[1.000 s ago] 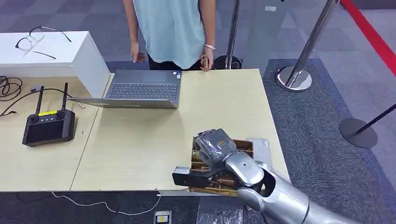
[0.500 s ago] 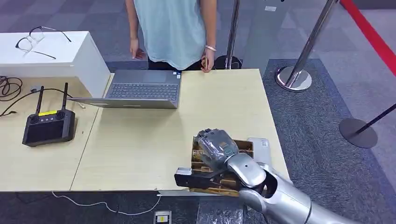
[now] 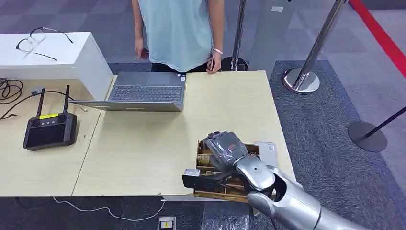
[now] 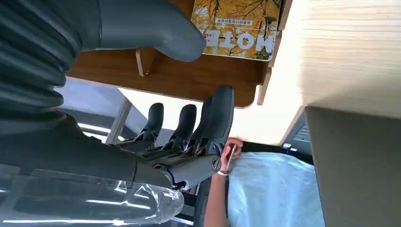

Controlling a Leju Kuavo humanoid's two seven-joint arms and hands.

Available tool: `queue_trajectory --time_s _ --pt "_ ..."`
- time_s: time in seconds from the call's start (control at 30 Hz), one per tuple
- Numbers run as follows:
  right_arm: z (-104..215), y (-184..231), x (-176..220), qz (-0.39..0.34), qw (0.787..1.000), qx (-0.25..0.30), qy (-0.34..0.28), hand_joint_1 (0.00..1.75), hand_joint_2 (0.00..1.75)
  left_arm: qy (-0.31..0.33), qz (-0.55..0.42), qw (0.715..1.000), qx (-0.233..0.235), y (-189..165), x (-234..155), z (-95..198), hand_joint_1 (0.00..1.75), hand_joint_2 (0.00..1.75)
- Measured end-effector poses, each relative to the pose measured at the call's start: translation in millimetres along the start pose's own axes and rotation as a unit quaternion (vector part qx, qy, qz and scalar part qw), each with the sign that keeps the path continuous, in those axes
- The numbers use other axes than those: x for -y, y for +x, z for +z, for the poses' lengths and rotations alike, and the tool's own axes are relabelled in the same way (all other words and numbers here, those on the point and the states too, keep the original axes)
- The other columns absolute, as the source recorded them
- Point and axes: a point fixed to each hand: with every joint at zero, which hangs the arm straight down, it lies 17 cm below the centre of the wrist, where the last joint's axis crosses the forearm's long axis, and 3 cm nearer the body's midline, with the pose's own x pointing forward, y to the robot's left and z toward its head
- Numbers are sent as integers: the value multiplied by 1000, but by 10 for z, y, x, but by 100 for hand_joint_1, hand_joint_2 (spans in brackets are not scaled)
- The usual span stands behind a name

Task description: Pass the card to the sensor for recognition and then transmit it.

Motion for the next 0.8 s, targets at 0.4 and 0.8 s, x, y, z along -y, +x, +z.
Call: queue_trajectory --time_s 0.4,0.8 --pt "0 -48 -50 -2 1000 -7 4 86 175 -1 -1 1000 0 -2 -2 -2 0 0" --pt "22 -59 -116 -9 1000 -10 7 91 175 -1 0 1000 -4 -18 -9 -4 0 0"
